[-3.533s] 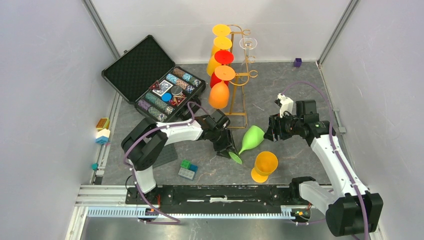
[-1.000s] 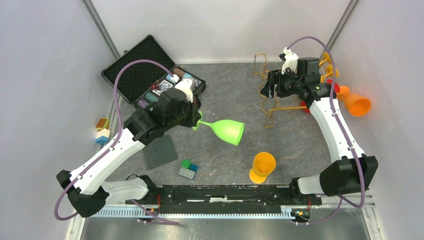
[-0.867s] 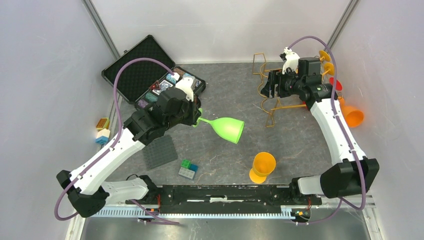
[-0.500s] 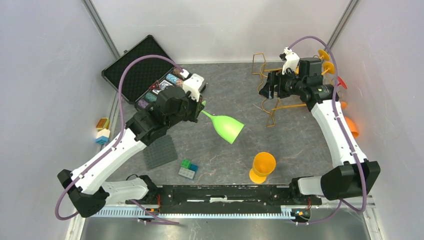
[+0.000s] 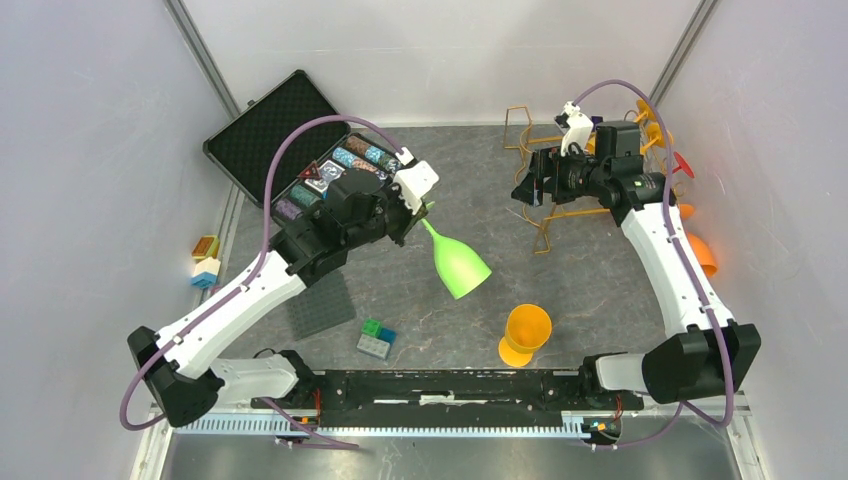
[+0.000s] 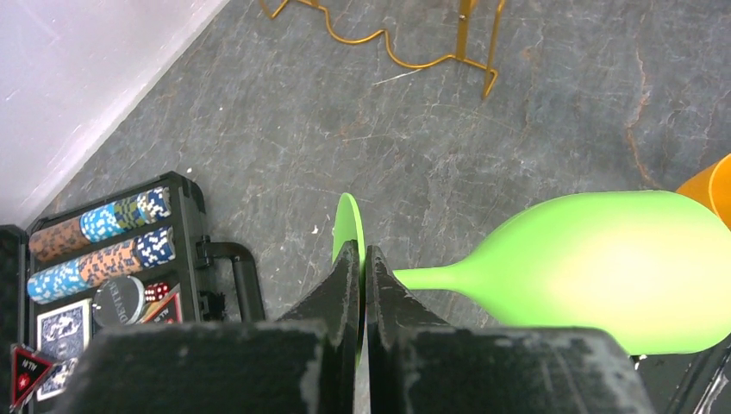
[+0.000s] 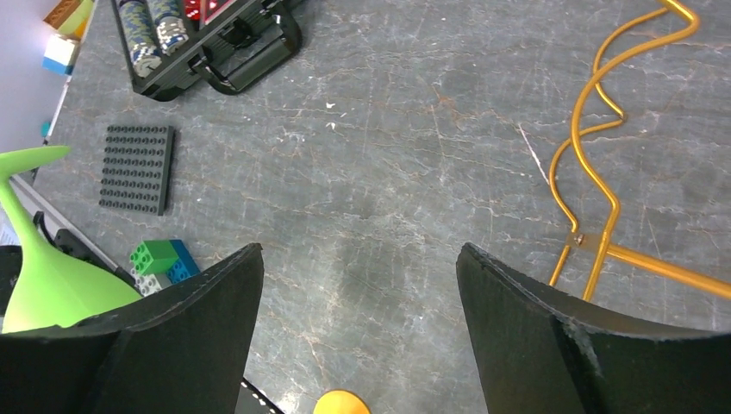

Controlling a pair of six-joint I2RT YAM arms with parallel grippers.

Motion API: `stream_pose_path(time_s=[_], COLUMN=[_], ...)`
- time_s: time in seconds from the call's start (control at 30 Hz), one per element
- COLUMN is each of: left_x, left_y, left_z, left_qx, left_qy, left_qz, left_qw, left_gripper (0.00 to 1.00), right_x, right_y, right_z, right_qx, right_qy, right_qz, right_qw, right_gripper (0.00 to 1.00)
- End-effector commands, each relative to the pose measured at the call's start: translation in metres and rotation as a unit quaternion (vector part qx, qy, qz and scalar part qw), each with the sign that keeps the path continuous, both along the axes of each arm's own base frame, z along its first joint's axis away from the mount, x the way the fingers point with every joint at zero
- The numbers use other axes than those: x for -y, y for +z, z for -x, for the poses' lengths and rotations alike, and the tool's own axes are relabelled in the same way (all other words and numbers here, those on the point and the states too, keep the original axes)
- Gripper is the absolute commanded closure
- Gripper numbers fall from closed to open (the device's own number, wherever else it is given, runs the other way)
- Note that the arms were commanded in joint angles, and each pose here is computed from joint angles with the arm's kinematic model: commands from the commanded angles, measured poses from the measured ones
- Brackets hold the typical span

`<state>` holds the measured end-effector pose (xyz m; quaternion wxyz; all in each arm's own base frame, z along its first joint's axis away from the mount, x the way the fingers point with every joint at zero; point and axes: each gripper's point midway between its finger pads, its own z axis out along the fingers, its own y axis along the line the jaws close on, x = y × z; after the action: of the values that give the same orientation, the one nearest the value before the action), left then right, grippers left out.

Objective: Place the wine glass upside down on the wine glass rack

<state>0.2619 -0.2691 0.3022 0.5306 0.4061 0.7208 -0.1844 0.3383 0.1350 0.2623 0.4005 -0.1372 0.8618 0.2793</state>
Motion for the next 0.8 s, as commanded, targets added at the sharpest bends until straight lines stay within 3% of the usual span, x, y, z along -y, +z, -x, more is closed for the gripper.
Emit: stream_pose_path(time_s=[0.0,0.37,0.77], left_x=[0.015,0.028,0.028], left_y=[0.020,0.024,-0.001], left_z=[-0.004,-0.017,-0.032], left_qx=[0.035,0.070,0.064], left_qy=[-0.024,-0.033,-0.013], left_qz=[0.036,0.046,0.014], left_qw=[0.998,0.996,0.998], left_gripper=[0.98,0.98,0.98], right_x=[0.012,0.013,0.039], right_y=[0.002,0.008,-0.012], right_z=[-0.008,-0.013,-0.022], right_qx=[0.009,0.000,-0.015], right_qy=[-0.027,-0.024,-0.068], right_qz=[0.023,0.001,0.037], right_qw=[0.999,1.000,0.997], right_gripper=[0.13,0.13,0.12])
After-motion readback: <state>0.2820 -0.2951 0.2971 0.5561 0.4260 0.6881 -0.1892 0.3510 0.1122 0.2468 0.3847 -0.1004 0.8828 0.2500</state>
